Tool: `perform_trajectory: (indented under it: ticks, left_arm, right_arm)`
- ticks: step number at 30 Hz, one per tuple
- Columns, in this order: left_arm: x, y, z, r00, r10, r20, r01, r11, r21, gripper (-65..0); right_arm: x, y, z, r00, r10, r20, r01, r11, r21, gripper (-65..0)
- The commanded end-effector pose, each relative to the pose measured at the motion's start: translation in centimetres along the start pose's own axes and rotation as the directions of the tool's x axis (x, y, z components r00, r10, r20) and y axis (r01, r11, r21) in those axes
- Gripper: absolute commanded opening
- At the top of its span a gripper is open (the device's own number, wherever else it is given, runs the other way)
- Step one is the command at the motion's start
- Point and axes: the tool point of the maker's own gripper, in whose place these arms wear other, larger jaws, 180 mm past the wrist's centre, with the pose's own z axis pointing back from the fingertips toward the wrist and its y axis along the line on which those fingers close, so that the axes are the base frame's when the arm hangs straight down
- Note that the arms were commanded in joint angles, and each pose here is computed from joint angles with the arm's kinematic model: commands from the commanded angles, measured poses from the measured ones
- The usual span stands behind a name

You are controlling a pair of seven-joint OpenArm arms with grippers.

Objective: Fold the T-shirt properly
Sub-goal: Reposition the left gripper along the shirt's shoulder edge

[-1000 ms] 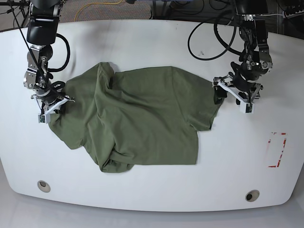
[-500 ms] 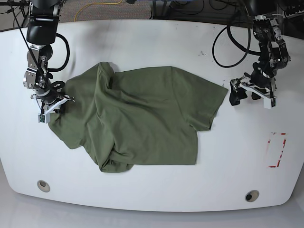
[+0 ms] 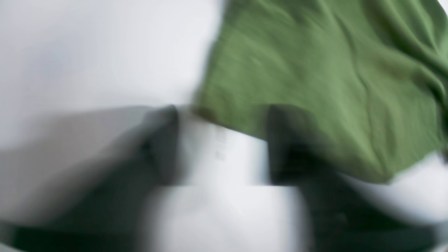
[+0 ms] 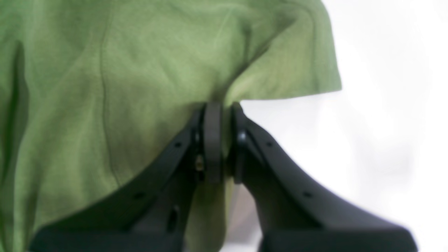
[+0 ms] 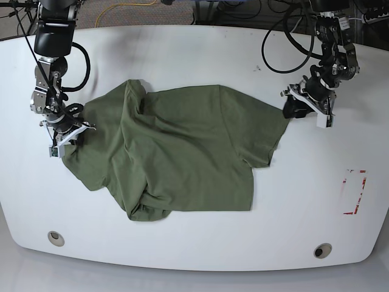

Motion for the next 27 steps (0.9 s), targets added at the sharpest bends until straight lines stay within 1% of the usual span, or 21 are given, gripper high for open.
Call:
perform_trajectory:
  ticks: [1,7,9,17,19,21,25,27]
  left_arm:
    - [1.1,-0.8,-0.4,1.0,-0.018,0.024,0.018,1.0,-0.006,-64.9]
    - [0.7,-0.9,-0.8,0.999,-0.035,-0.002,0.035,0.999,0.021,-65.0]
    - [-0.1,-1.0,-1.0,0.999,-0.044,-0.023,0.045,0.998,0.035,-65.0]
    - [-0.5,-1.5,-1.2,0.997,-0.056,-0.045,0.057,0.998,0.022,-65.0]
    - [-0.5,-1.6,-1.2,0.998,-0.053,-0.046,0.054,0.998,0.014,-63.4]
    - [-0.8,-2.0,-1.2,0.998,-0.043,-0.048,0.043,0.999,-0.012,-60.3]
    - [-0.6,-2.4,-1.0,0.998,-0.05,-0.045,0.049,0.998,-0.027,-51.9]
    - [-0.4,-2.5,-0.8,0.998,-0.056,-0.041,0.055,0.998,-0.032,-48.9]
  right_arm:
    - [0.4,-0.7,0.3,1.0,0.021,-0.02,-0.021,1.0,-0.015,-60.5]
    - [0.4,-0.7,0.3,1.0,0.015,-0.016,-0.015,1.0,-0.014,-60.6]
    - [0.4,-0.6,0.3,1.0,0.011,-0.01,-0.011,1.0,-0.011,-60.8]
    - [0.4,-0.5,0.3,1.0,0.012,-0.008,-0.012,1.0,-0.01,-60.9]
    - [0.5,-0.5,0.3,1.0,0.012,-0.007,-0.012,1.0,-0.01,-61.0]
    - [0.6,-0.4,0.3,1.0,0.016,-0.005,-0.016,1.0,-0.011,-61.5]
    - [0.6,-0.5,0.3,1.0,0.015,-0.005,-0.015,1.0,-0.012,-61.7]
    - [0.5,-0.4,0.3,1.0,0.017,-0.007,-0.017,1.0,-0.012,-61.8]
